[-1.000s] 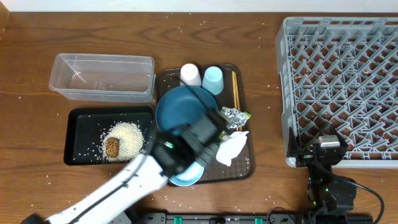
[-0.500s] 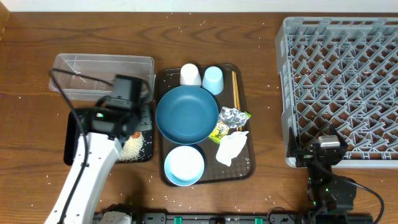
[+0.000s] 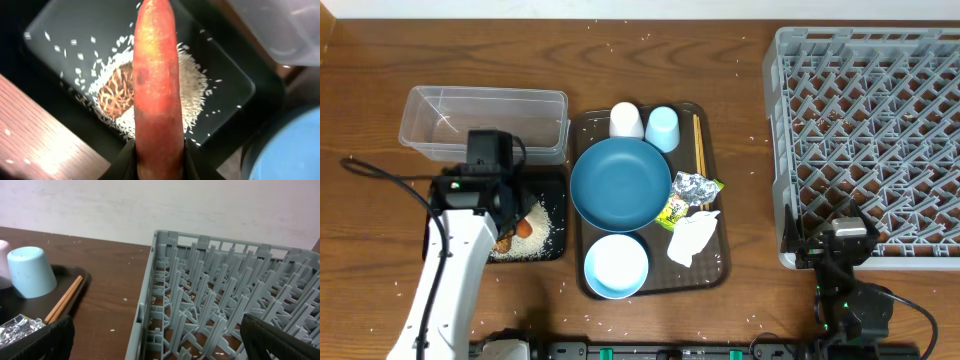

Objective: Sort waste into correct bins and load items into the dishwasher rack
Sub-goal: 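Lift the carrot and carry it over the black tray, then lower the carrot onto the rice and open the left gripper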

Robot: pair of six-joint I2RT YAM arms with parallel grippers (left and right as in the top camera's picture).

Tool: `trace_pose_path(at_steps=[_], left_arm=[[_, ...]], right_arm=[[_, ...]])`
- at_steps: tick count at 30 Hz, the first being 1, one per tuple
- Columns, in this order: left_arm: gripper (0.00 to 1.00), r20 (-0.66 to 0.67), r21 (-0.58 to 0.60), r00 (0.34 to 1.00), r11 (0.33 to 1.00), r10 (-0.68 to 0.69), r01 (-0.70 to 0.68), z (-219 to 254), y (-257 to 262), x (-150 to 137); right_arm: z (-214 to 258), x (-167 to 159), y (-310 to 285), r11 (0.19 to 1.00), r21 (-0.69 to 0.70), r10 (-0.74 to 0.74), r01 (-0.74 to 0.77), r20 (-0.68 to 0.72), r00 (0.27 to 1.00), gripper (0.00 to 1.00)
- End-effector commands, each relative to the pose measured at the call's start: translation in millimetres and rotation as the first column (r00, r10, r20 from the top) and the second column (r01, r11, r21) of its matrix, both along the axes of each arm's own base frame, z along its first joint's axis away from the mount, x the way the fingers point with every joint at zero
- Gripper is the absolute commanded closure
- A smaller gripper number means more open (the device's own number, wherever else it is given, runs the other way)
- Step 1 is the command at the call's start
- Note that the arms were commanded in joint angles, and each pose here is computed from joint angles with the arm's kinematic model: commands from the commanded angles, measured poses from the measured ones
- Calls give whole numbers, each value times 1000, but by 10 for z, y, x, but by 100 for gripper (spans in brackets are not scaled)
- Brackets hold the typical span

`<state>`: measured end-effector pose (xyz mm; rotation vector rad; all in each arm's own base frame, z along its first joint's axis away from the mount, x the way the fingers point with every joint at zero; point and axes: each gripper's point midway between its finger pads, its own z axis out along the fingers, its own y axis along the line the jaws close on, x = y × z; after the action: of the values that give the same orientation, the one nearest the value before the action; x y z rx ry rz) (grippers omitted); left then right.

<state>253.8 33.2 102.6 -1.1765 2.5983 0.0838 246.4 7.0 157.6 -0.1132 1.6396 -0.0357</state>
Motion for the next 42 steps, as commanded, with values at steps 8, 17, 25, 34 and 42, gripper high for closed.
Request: trace_pose_path(at_steps=[8,17,25,34,42], left_arm=[[81,10,-68,951,949,309,-308,-373,17,-137],[68,40,-76,950,949,309,-305,-380,19,-70],[60,51,-79,950,949,308,-304,-373,20,-43],[60,14,-105,968,963,252,-249,-385,-64,-102],[61,48,-277,987,952,152,-133,-142,-391,-200]], right_arm=[[-18,1,-21,1000,-6,-8,8,-5,1000,1],[-18,1,-21,1000,-6,-8,8,-5,1000,1],[-18,1,-21,1000,-6,-8,8,-5,1000,1],[-18,1,-21,1000,-6,-8,8,-5,1000,1],[-18,1,-21,1000,-6,-8,8,-5,1000,1]])
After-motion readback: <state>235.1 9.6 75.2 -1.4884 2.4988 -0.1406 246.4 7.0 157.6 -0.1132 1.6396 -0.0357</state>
